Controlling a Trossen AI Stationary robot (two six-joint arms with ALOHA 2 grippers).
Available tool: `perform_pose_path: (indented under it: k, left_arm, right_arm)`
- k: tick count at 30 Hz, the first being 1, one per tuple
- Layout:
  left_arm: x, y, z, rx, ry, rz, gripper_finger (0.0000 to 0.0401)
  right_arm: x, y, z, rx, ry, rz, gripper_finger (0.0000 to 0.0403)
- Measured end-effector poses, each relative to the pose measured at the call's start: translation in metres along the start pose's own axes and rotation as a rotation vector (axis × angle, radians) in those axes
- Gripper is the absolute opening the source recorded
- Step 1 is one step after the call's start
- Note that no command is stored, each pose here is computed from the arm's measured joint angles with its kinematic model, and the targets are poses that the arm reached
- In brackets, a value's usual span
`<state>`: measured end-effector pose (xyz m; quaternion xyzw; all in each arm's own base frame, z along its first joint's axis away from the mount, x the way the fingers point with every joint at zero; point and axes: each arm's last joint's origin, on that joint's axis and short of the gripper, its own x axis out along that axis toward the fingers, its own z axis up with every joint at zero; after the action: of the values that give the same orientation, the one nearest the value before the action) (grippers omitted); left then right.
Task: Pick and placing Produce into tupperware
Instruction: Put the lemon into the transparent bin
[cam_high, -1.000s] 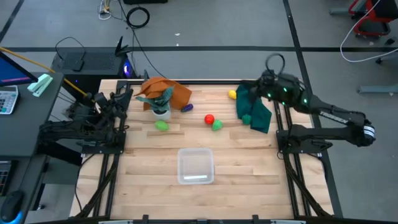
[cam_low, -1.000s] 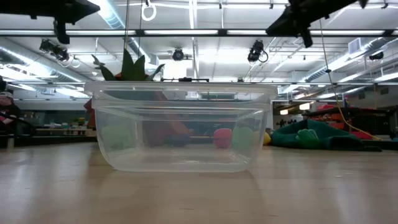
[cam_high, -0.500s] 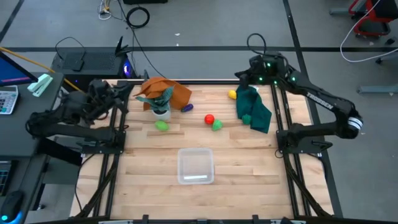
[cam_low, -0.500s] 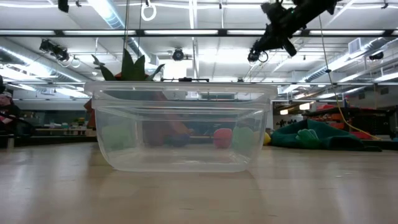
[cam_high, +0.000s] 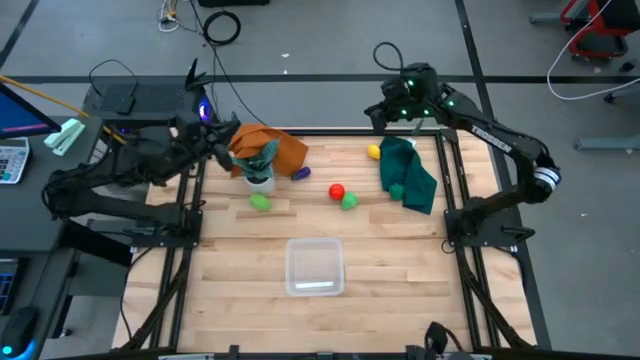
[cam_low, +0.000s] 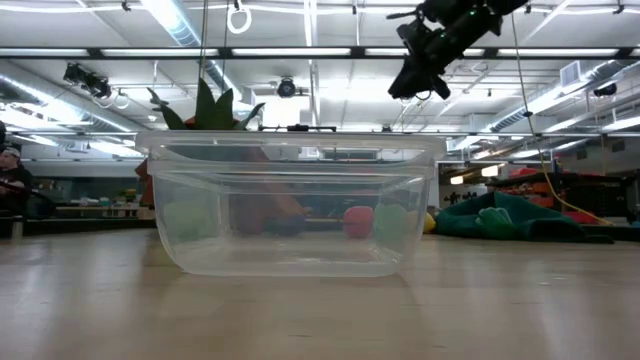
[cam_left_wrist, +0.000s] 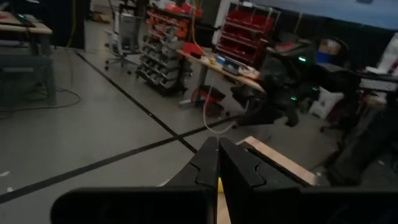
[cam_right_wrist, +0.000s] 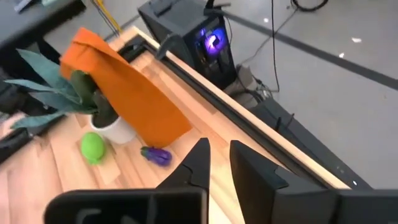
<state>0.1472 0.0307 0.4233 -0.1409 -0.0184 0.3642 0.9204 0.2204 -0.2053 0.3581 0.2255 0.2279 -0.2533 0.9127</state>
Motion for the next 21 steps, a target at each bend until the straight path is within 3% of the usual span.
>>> perform_pose_path:
  k: [6,13,21]
  left_arm:
    - [0.018,-0.014,0.003,0.038,0.065,-0.019,0.0027]
    - [0.030,-0.022,-0.002,0.057,0.098,-0.016,0.0016]
    - [0.034,-0.025,-0.005,0.041,0.119,-0.034,0.0020]
  right_arm:
    - [0.019,-0.005,0.012,-0.016,0.110,-0.061,0.0053]
    - [0.047,-0.016,0.001,-0.032,0.260,-0.114,0.0089]
    - [0.082,-0.031,-0.018,-0.025,0.405,-0.182,0.0179]
